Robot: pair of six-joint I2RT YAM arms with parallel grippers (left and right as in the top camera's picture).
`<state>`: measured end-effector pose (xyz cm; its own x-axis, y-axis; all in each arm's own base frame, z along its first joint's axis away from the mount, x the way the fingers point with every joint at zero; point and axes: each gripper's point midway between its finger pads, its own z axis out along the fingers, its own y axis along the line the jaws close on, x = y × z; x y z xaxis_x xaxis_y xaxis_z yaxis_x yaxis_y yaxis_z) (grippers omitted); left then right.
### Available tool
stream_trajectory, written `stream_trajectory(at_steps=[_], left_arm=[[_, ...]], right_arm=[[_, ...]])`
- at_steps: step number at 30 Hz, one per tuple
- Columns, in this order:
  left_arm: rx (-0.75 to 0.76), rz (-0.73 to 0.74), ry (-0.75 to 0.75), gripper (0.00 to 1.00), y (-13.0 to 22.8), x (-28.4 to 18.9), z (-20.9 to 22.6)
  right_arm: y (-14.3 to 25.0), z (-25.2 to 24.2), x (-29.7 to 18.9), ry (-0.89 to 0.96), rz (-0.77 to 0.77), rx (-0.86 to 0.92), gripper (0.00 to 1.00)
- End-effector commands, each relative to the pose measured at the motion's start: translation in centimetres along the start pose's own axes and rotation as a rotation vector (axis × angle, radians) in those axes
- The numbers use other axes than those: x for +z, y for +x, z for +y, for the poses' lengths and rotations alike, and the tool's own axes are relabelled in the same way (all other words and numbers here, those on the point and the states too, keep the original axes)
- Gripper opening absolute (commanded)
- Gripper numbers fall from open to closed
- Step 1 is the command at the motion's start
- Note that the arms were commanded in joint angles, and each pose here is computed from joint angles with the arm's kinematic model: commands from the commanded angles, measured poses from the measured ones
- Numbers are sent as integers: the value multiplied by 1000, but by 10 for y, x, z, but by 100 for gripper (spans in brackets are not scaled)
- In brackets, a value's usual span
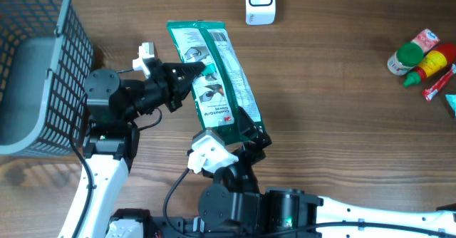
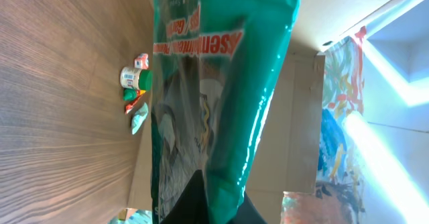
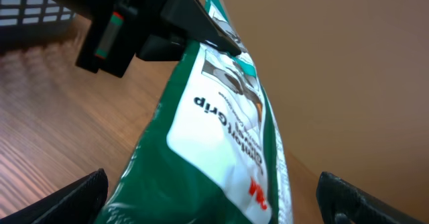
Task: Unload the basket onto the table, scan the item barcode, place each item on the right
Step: 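Hold the pack with the left gripper and move the right gripper below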
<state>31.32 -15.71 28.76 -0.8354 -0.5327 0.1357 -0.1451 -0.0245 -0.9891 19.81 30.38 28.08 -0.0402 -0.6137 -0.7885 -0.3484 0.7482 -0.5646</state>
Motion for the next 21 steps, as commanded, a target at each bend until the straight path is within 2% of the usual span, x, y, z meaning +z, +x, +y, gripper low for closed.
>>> stream_trajectory(at_steps=[1, 4, 8, 13, 14, 15, 16, 17, 18, 19, 21], left_arm=[[4, 19, 3, 4, 3, -1, -2], [1, 19, -2, 4, 3, -1, 0], [-17, 13, -37, 4, 2, -1, 10], [-22, 9, -37, 4, 1, -1, 10], [-22, 5, -37, 4, 0, -1, 10], [-22, 4, -37, 4, 0, -1, 10], [-22, 5, -37, 4, 0, -1, 10], [-22, 4, -37, 4, 0, -1, 10], [-22, 4, -37, 4, 0, -1, 10], [-22, 0, -37, 4, -1, -1, 10], [-21, -15, -36, 6, -3, -1, 10]], right_arm=[[29, 28, 33, -58, 88, -122, 100], [39, 28, 53, -143, 126, -72, 100], [51, 5, 78, -175, 175, 50, 100], [56, -16, 88, -154, 188, 56, 100], [58, -18, 89, -150, 192, 61, 97], [58, -19, 90, -147, 194, 61, 91], [58, -20, 90, -145, 195, 63, 66], [58, -20, 90, -145, 195, 64, 33], [58, -21, 90, -144, 194, 65, 17], [58, -21, 89, -143, 194, 71, 8], [56, -22, 88, -145, 187, 83, 4]])
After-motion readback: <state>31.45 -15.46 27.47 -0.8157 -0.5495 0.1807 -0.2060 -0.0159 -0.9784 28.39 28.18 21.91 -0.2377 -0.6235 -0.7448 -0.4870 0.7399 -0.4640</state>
